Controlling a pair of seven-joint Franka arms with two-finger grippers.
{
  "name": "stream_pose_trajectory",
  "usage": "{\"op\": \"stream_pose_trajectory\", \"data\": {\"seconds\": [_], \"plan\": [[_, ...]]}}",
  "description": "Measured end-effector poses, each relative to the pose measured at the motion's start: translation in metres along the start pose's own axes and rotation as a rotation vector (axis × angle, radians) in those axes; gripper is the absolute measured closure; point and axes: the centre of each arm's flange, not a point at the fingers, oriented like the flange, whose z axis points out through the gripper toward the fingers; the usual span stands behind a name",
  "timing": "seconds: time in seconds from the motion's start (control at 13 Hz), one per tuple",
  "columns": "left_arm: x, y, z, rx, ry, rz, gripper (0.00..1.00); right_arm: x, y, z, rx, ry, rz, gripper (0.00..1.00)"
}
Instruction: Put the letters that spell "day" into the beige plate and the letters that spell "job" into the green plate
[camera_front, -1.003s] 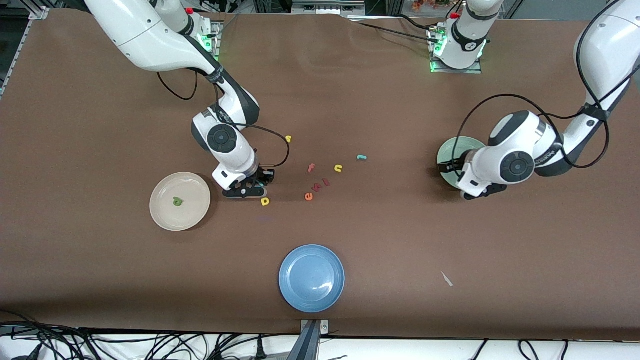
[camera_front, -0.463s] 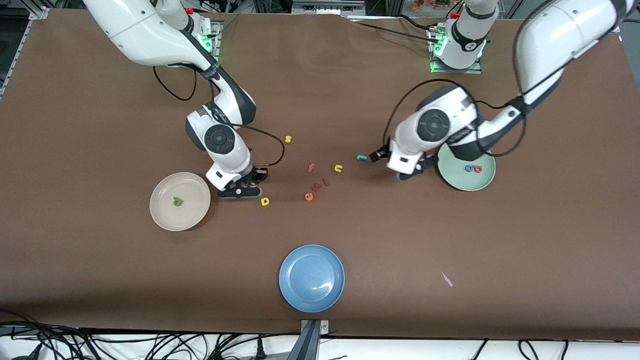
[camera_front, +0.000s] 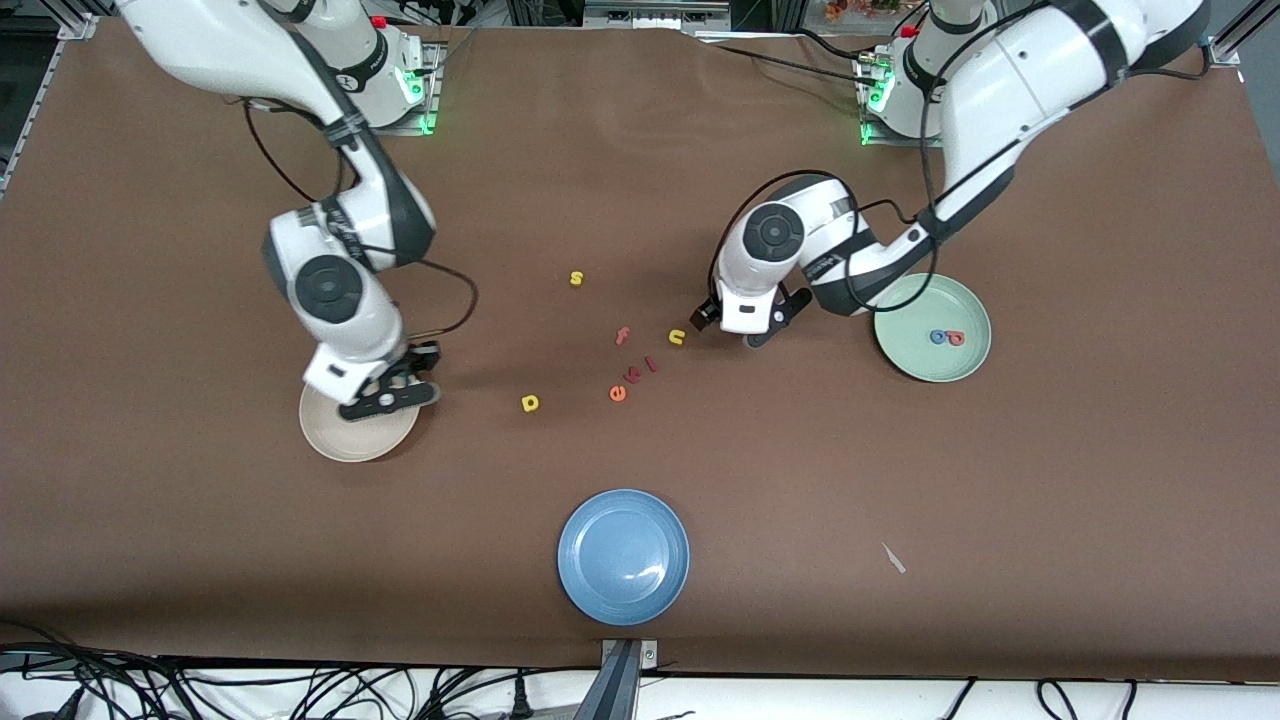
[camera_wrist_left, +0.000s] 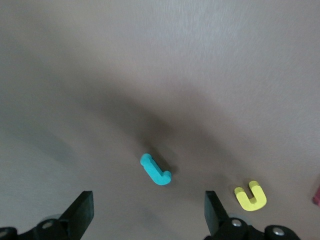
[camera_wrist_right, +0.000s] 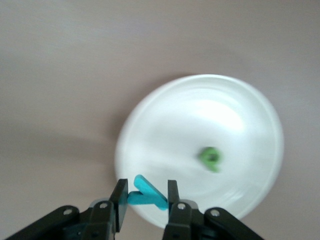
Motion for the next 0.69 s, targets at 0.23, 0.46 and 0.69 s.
{"op": "stream_pose_trajectory", "data": {"seconds": [0.23,0.46,0.69], "plan": [[0.002,0.000,0.019,0.006,0.023,-0.014,0.25,-0.005,0.033,0.008,-0.003,-0.016,-0.019,0.59],[0.008,0.002,0.019,-0.014,0.032,-0.017,0.40,-0.004,0.017,0.007,0.094,-0.018,0.042,0.40],[0.011,0.003,0.017,-0.018,0.038,-0.021,0.63,0.000,-0.022,0.001,0.144,-0.018,0.116,0.34]]}}
